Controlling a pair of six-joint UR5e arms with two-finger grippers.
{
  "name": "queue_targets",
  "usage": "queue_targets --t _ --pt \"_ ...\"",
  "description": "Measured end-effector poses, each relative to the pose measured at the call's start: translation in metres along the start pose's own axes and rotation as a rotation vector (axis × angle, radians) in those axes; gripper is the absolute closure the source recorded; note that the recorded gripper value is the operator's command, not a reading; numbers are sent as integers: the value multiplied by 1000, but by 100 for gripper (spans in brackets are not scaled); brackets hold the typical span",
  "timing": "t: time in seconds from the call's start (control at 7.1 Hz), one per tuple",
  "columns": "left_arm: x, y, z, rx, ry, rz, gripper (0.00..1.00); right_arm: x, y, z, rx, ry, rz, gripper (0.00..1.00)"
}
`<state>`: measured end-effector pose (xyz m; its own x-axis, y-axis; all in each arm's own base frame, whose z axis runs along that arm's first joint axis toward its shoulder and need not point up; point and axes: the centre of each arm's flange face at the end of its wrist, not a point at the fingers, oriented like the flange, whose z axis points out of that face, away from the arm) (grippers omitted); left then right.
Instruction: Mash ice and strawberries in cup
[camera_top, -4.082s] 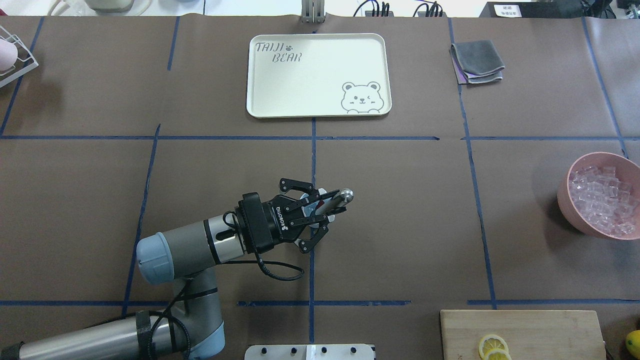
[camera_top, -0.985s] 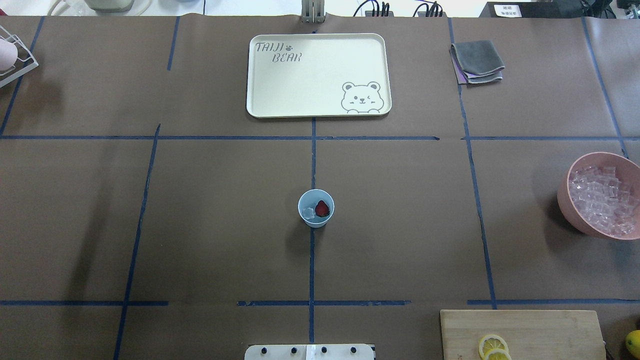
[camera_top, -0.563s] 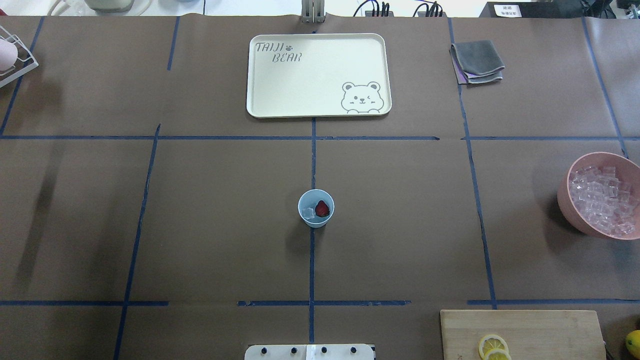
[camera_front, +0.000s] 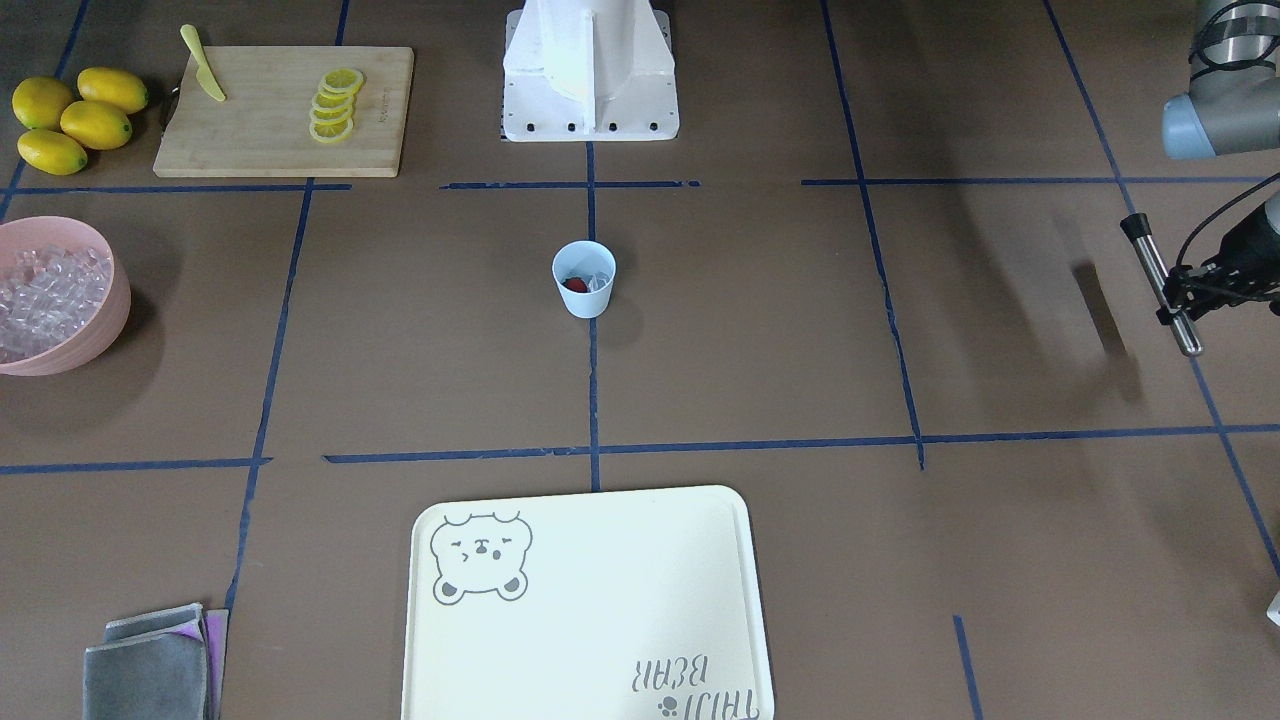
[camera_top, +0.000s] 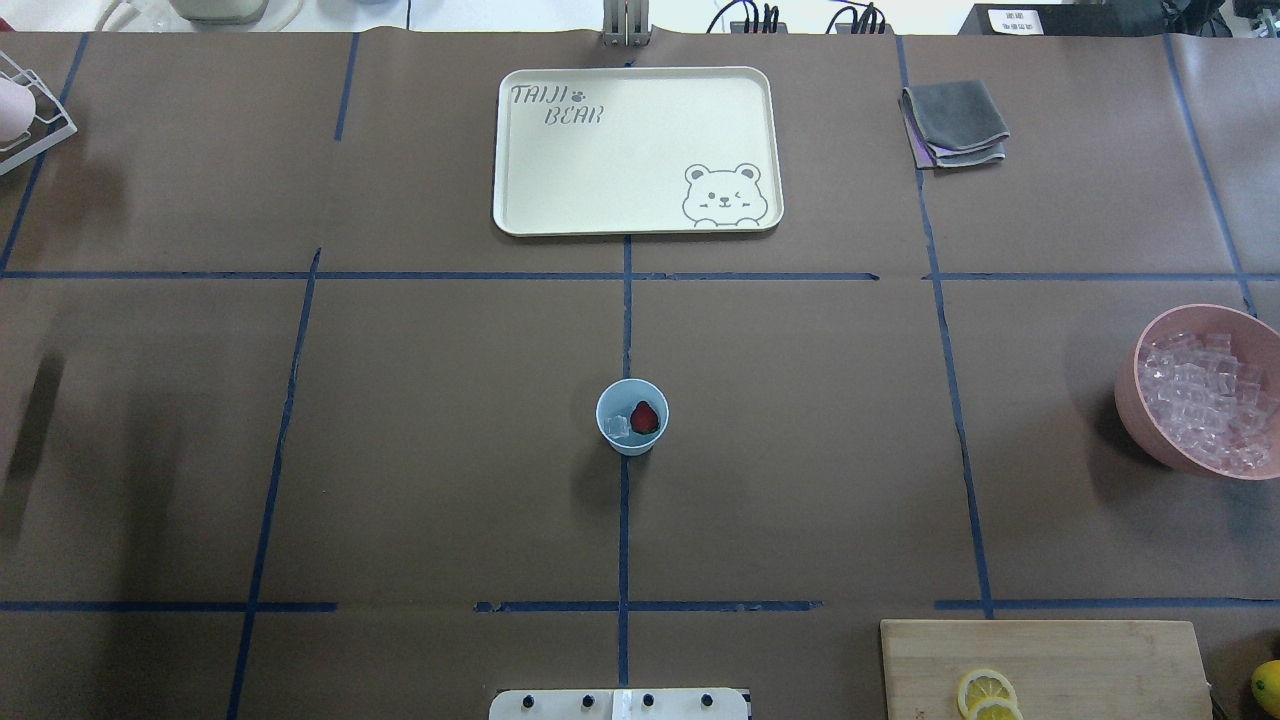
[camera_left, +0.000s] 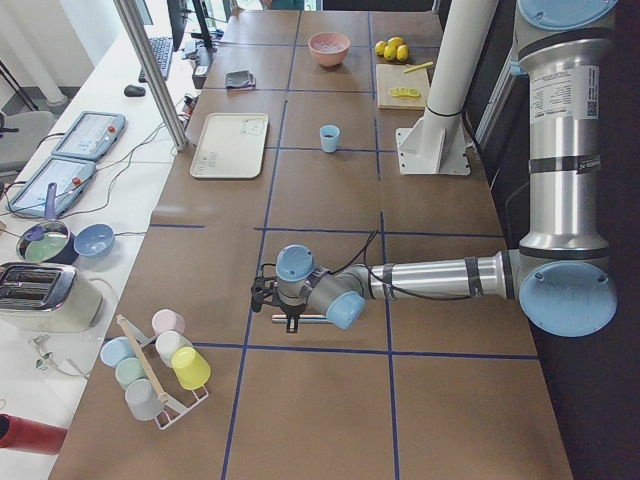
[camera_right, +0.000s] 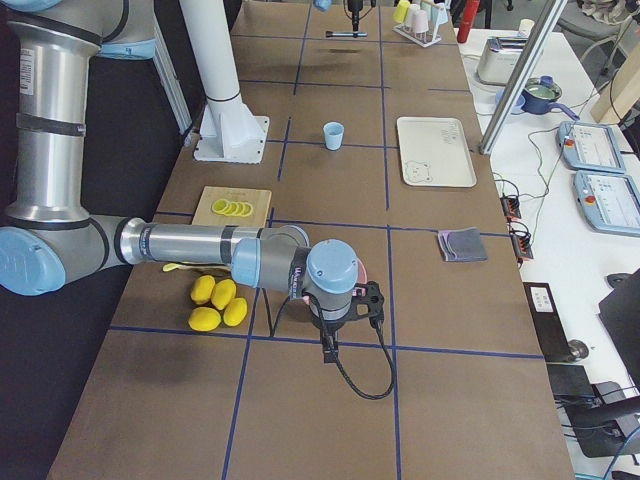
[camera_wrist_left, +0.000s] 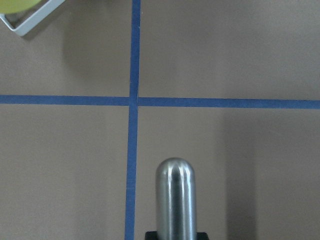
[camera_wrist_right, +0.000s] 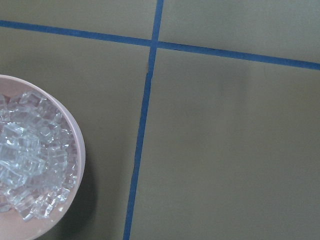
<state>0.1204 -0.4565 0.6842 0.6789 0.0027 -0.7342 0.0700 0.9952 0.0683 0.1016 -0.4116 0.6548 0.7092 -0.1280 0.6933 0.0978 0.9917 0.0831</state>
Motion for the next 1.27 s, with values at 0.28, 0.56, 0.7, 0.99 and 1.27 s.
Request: queue_targets --t 0.28,0.56,0.7,0.99,1.27 --pt "14 13 21 -32 -12 40 1 1 1 1 -2 -1 2 0" --pt "19 18 32 -45 -28 60 0 1 2 1 -3 -1 3 0" --pt "19 19 34 -46 -29 63 0 1 2 1 -2 -1 3 0" --pt "27 15 26 -38 -13 95 0 0 2 0 -1 -1 2 0" --pt "21 7 2 -46 44 147 0 -2 2 -2 5 -2 -1 0"
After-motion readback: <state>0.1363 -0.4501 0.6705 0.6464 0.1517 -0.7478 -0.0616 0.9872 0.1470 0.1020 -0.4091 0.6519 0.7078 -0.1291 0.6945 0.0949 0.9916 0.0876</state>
